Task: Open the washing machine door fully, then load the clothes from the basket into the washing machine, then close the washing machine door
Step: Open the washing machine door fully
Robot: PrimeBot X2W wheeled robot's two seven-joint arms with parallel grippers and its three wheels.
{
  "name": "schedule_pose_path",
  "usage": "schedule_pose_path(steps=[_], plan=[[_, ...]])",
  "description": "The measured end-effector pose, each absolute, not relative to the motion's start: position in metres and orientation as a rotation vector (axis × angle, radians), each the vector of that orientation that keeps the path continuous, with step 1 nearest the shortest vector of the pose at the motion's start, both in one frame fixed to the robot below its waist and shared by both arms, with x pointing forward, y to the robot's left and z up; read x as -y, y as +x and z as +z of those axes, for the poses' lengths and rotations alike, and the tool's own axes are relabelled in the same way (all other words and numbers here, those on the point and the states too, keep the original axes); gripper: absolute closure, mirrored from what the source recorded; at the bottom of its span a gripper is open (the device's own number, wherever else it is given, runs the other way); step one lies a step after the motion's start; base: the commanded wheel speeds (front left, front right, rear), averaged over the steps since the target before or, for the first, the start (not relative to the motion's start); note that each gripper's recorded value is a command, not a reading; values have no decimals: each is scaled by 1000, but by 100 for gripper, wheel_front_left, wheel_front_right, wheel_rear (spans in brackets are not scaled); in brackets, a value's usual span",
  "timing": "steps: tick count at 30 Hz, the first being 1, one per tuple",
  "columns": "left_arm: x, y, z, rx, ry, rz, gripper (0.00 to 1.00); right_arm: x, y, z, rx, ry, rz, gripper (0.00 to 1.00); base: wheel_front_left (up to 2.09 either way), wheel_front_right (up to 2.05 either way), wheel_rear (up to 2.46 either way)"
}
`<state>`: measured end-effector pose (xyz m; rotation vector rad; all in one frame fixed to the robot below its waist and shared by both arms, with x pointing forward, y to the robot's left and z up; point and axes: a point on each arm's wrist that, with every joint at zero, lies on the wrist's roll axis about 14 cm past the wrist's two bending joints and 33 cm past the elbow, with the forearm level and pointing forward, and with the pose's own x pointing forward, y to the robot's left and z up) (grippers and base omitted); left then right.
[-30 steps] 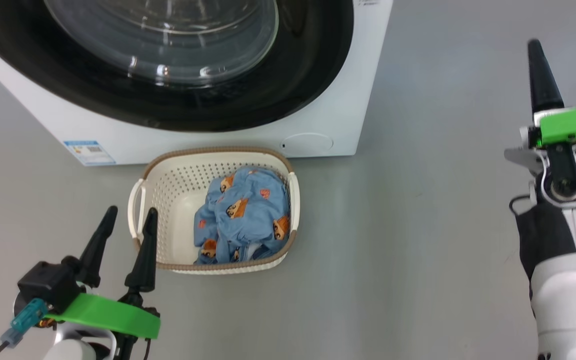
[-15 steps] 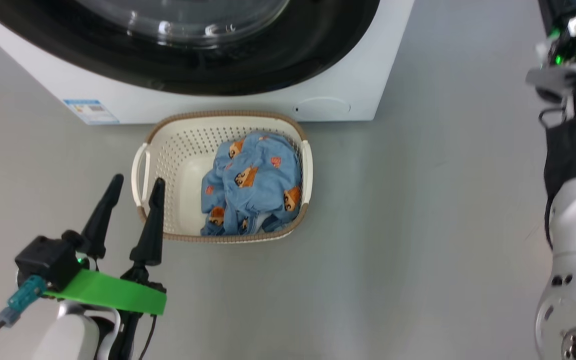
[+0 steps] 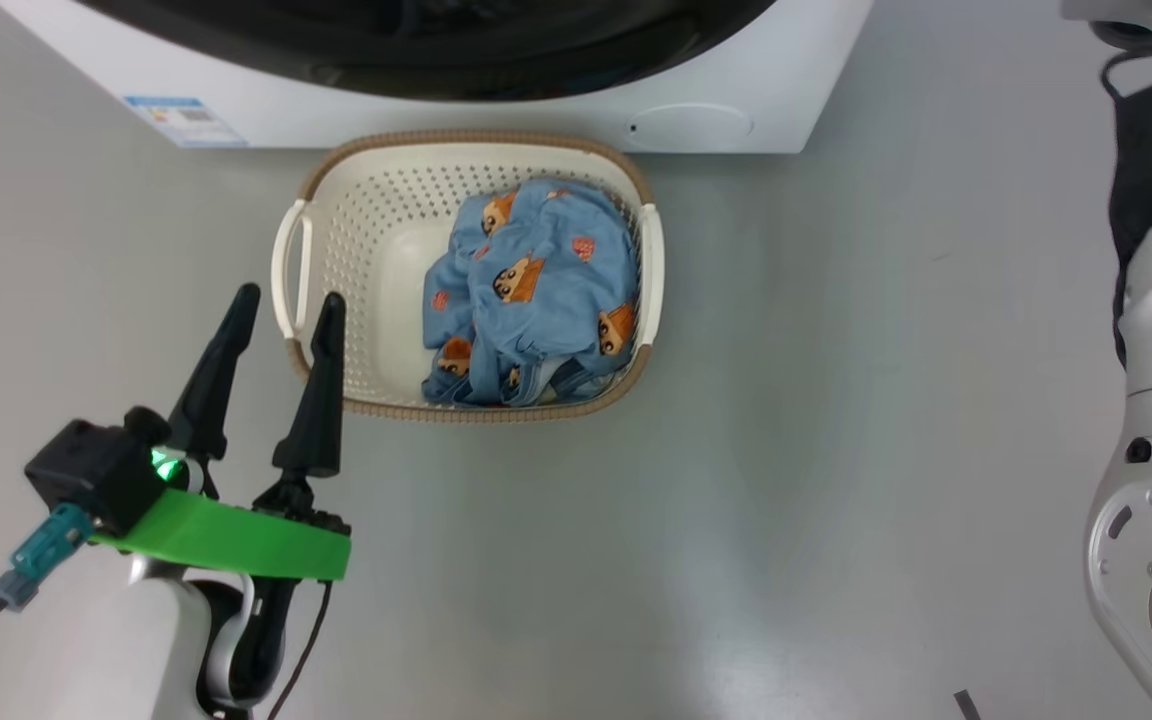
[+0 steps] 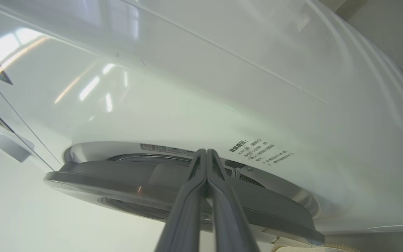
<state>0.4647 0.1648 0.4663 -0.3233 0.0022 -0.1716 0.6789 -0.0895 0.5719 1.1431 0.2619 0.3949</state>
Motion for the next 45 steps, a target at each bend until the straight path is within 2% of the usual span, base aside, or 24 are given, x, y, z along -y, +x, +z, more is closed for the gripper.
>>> schedule_pose_path(steps=[6,26,45], plan=[[-168,470,462,-8,-333,-157,0,52,685,560,-347,1140,474,100,0,0,0],[-177,474,452,-24,-339,-124,0,23,710,548,-384,1135,475,100,0,0,0],[-183,475,480,53,-338,-121,0,13,685,548,-578,1106,591,100,0,0,0]])
